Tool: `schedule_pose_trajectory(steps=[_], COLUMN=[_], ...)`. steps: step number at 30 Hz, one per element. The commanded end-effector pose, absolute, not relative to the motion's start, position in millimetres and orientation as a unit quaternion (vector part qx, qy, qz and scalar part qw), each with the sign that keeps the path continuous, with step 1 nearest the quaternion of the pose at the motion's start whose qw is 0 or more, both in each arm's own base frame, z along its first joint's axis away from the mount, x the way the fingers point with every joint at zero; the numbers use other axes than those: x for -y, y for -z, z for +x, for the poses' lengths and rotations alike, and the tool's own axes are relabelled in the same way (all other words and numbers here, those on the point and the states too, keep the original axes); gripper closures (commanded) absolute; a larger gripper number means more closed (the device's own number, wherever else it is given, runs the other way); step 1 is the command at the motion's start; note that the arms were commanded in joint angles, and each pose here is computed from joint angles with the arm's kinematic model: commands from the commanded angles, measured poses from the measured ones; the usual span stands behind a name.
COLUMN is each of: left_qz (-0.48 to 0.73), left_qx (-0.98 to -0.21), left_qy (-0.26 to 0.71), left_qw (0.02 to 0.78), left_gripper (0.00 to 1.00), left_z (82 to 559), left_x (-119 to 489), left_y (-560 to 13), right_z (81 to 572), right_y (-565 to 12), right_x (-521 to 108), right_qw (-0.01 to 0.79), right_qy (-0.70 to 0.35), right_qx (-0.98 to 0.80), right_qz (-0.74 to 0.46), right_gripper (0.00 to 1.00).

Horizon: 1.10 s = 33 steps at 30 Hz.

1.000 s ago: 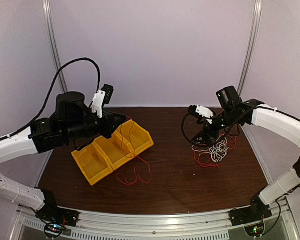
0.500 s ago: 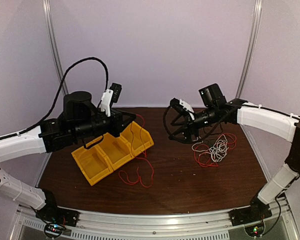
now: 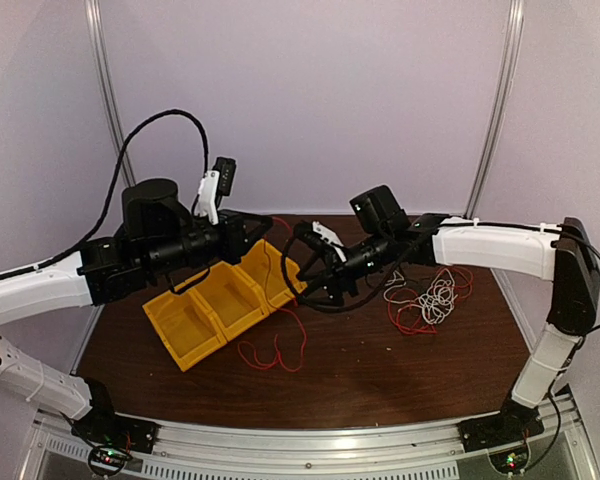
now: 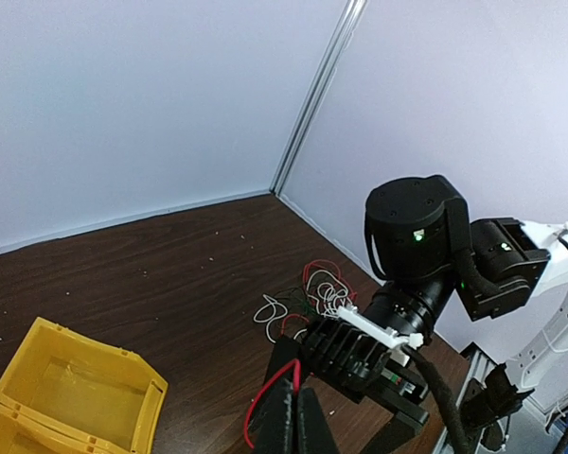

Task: Untangle the cables
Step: Pass from the left arm to the right

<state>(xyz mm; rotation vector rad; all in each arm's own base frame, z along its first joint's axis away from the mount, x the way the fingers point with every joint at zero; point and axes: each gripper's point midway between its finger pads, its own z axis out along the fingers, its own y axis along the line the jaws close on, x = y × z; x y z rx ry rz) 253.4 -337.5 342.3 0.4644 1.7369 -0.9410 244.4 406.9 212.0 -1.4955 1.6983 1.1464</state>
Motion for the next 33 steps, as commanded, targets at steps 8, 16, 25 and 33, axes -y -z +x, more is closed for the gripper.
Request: schedule_pose_trajectory(steps=[8,16,25,33], left_qz=[0.169,0.167,0.162,0.119], left_qx=[-0.702,-0.704,-0.701,-0.679], left_qy=[0.414,0.408,0.407,0.435], left_qw=[0.554,0.556,0.563,0.579], left_gripper=[1.00,1.00,1.00,1.00], left_z=[252.5,252.4,252.1,251.9], left_x=[327.4,323.4,319.3,309.2], left_y=[-366.5,-363.1,-359.8,-371.6], right_z=[239.3,240.5,247.4,247.2], right_y=[-222.7,-233.2,-245.2,-248.9], right_x=[-437.0,-434.4,-391.8,-399.7], right_qw=[0.289,0.295,0.335,0.328], right_qy=[-0.478,-0.470,-0.438,-0.477], right_qx=[-0.614,-0.613,-0.635,-0.640], right_qz=[-0.557,-0.563,-0.541,-0.505], right_gripper=[0.33,0.88,0.52,0.25])
